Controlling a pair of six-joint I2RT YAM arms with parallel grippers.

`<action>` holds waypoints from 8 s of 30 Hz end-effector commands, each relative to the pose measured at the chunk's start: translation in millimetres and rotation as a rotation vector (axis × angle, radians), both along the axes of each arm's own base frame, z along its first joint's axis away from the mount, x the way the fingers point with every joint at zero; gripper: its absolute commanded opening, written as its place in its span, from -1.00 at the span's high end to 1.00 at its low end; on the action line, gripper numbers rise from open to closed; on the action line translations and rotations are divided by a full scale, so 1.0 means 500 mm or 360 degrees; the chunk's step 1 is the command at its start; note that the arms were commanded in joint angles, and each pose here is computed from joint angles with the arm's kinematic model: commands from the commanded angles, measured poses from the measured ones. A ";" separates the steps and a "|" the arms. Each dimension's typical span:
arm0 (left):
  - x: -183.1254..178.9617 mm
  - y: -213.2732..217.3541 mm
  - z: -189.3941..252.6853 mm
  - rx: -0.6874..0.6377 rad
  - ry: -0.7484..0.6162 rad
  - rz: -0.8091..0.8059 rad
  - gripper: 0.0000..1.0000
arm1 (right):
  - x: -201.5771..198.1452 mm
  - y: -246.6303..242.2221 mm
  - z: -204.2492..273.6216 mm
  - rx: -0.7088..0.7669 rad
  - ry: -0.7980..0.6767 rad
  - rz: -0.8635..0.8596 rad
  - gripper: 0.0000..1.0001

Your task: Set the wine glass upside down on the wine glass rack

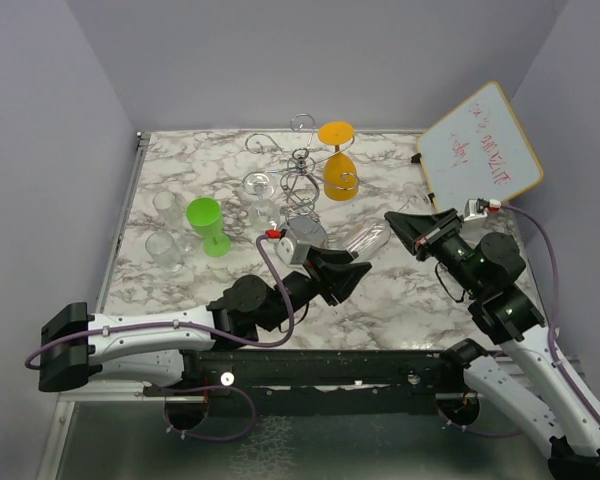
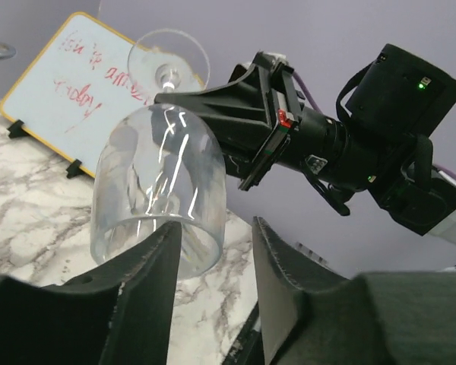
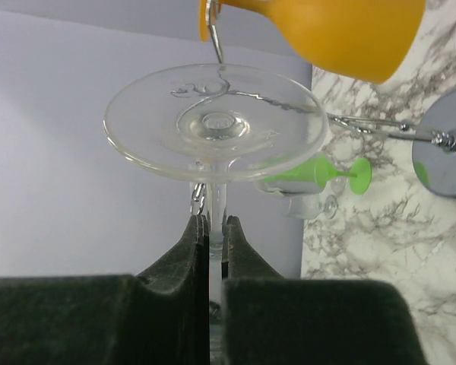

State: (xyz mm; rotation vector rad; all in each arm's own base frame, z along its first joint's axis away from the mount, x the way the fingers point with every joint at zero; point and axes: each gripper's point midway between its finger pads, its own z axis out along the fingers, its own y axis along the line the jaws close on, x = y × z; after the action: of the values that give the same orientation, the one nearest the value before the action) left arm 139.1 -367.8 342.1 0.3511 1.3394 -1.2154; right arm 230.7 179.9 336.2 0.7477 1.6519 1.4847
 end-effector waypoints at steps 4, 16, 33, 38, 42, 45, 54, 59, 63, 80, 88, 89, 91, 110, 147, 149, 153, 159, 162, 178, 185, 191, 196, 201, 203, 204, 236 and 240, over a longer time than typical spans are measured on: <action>-0.018 0.030 0.008 -0.0106 0.0066 -0.0046 -0.40 | -0.014 -0.037 0.114 -0.0345 -0.0659 -0.0142 0.98; -0.038 0.101 -0.026 0.0309 0.0224 -0.0042 -0.98 | -0.105 -0.041 0.153 -0.0880 -0.1271 -0.0001 0.98; 0.005 0.385 0.132 0.0549 0.0232 0.0501 -0.98 | -0.016 0.015 0.041 -0.1342 -0.1310 0.0238 0.98; 0.018 0.413 0.138 0.0520 0.0236 0.0607 -0.98 | 0.064 0.006 0.023 -0.1340 -0.1138 0.0042 0.97; 0.025 0.413 0.130 0.0547 0.0237 0.0643 -0.98 | 0.120 -0.005 0.007 -0.1315 -0.1032 -0.0122 0.98; 0.026 0.407 0.127 0.0560 0.0238 0.0641 -0.98 | 0.144 0.013 0.008 -0.1324 -0.1059 -0.0100 0.97; 0.035 0.417 0.145 0.0564 0.0212 0.0701 -0.98 | 0.172 0.082 0.012 -0.1263 -0.1135 0.0111 0.98; 0.039 0.418 0.143 0.0583 0.0201 0.0723 -0.98 | 0.170 0.112 0.017 -0.1215 -0.1238 0.0213 0.98; 0.039 0.419 0.139 0.0591 0.0203 0.0729 -0.98 | 0.170 0.129 0.014 -0.1208 -0.1307 0.0270 0.98; 0.048 0.431 0.131 0.0608 0.0204 0.0800 -0.98 | 0.169 0.171 0.004 -0.1227 -0.1532 0.0426 0.98; 0.050 0.426 0.121 0.0630 0.0208 0.0802 -0.98 | 0.154 0.192 0.004 -0.1186 -0.1623 0.0543 0.98; 0.050 0.426 0.122 0.0629 0.0208 0.0803 -0.98 | 0.153 0.194 0.002 -0.1186 -0.1626 0.0556 0.98; 0.051 0.425 0.120 0.0632 0.0208 0.0805 -0.98 | 0.152 0.197 -0.001 -0.1188 -0.1629 0.0580 0.97; 0.050 0.421 0.096 0.0660 0.0222 0.0802 -0.98 | 0.087 0.205 0.005 -0.1127 -0.1793 0.0761 0.98; 0.061 0.408 0.059 0.0815 0.0175 0.0837 -0.98 | 0.126 0.154 -0.077 -0.1374 -0.1527 0.0566 0.67; 0.059 0.405 0.057 0.0816 0.0176 0.0824 -0.98 | 0.124 0.156 -0.088 -0.1387 -0.1529 0.0593 0.58; 0.059 0.406 0.063 0.0807 0.0176 0.0824 -0.98 | 0.111 0.161 -0.096 -0.1358 -0.1528 0.0650 0.33; 0.067 0.410 0.088 0.0809 0.0150 0.0872 -0.98 | 0.091 0.150 -0.085 -0.1355 -0.1506 0.0652 -0.16; 0.069 0.394 0.092 0.0863 0.0118 0.0858 -0.98 | 0.072 0.140 -0.078 -0.1351 -0.1506 0.0649 -0.27; 0.118 0.327 0.197 0.0922 0.0031 0.1032 -0.98 | -0.040 0.081 -0.072 -0.1310 -0.1269 0.0717 -0.39; 0.256 0.299 0.207 0.1014 0.0081 0.1038 -0.98 | -0.036 0.051 -0.063 -0.1315 -0.1133 0.0564 -0.42; 0.393 0.376 0.217 0.0959 0.0218 0.1200 -0.98 | -0.036 0.013 -0.072 -0.1320 -0.0950 0.0416 -0.44; 0.486 0.502 0.187 0.0865 0.0414 0.1319 -0.87 | -0.008 -0.043 -0.080 -0.1364 -0.0726 0.0142 -0.45; 0.501 0.608 0.125 0.0773 0.0624 0.1361 -0.36 | 0.015 -0.081 -0.081 -0.1336 -0.0542 -0.0058 -0.44; 0.492 0.635 0.090 0.0784 0.0700 0.1383 -0.20 | 0.019 -0.085 -0.083 -0.1305 -0.0491 -0.0090 -0.45; 0.487 0.645 0.069 0.0797 0.0740 0.1390 -0.17 | 0.020 -0.085 -0.089 -0.1290 -0.0455 -0.0096 -0.44; 0.463 0.782 -0.269 0.1089 0.1462 0.1409 0.49 | 0.011 -0.051 -0.185 -0.1182 -0.0117 0.0086 -0.43; 0.473 0.792 -0.247 0.1090 0.1425 0.1459 0.70 | 0.011 -0.051 -0.175 -0.1192 -0.0132 0.0090 -0.43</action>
State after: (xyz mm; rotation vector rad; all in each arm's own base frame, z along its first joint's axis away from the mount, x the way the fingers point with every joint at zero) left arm 375.3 21.6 212.8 -0.3869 2.3144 -0.0830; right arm 238.2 151.0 242.0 0.2455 1.9799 0.7821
